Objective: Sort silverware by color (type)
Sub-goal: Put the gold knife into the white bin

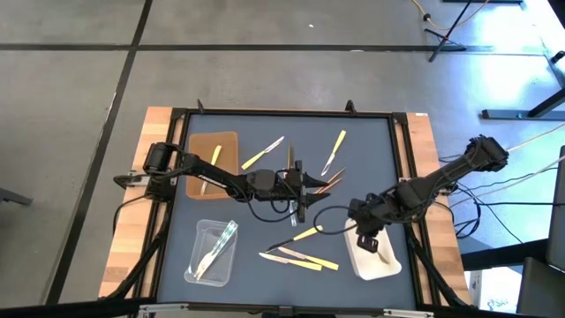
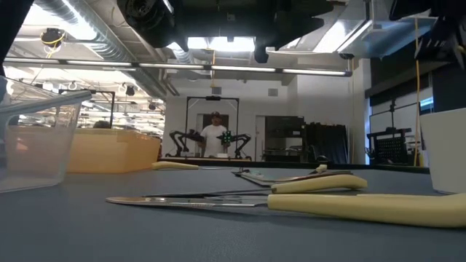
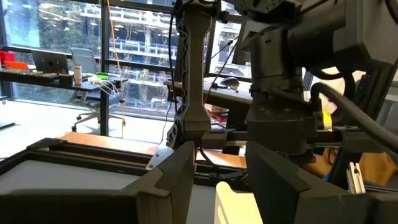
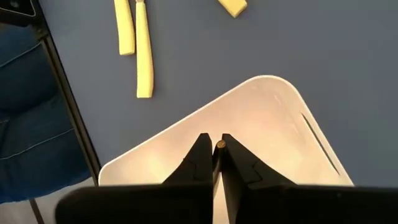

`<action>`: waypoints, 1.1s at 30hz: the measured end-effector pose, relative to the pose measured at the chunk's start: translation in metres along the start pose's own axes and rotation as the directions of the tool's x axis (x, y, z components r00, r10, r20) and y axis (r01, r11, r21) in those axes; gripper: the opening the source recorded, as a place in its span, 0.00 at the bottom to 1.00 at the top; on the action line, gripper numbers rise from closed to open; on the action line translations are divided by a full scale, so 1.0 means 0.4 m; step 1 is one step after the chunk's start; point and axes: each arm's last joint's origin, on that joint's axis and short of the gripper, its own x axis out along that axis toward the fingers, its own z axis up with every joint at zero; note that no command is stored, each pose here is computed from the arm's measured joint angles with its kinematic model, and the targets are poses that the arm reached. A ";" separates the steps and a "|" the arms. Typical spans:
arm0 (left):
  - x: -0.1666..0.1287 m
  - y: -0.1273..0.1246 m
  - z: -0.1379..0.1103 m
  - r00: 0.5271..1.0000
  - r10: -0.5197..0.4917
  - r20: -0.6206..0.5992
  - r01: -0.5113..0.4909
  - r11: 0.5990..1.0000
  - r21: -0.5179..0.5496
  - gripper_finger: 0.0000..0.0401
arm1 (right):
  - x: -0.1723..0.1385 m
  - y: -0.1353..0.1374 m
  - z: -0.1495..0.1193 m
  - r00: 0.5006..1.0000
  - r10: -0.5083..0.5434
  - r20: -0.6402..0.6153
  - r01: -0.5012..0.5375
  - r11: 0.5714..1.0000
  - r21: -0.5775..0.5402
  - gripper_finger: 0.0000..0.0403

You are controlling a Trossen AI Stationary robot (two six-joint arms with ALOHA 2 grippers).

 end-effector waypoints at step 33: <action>0.000 0.000 -0.001 1.000 0.001 -0.001 -0.001 1.000 0.001 0.35 | 0.014 -0.013 -0.003 0.998 -0.050 0.027 0.050 0.999 -0.001 0.04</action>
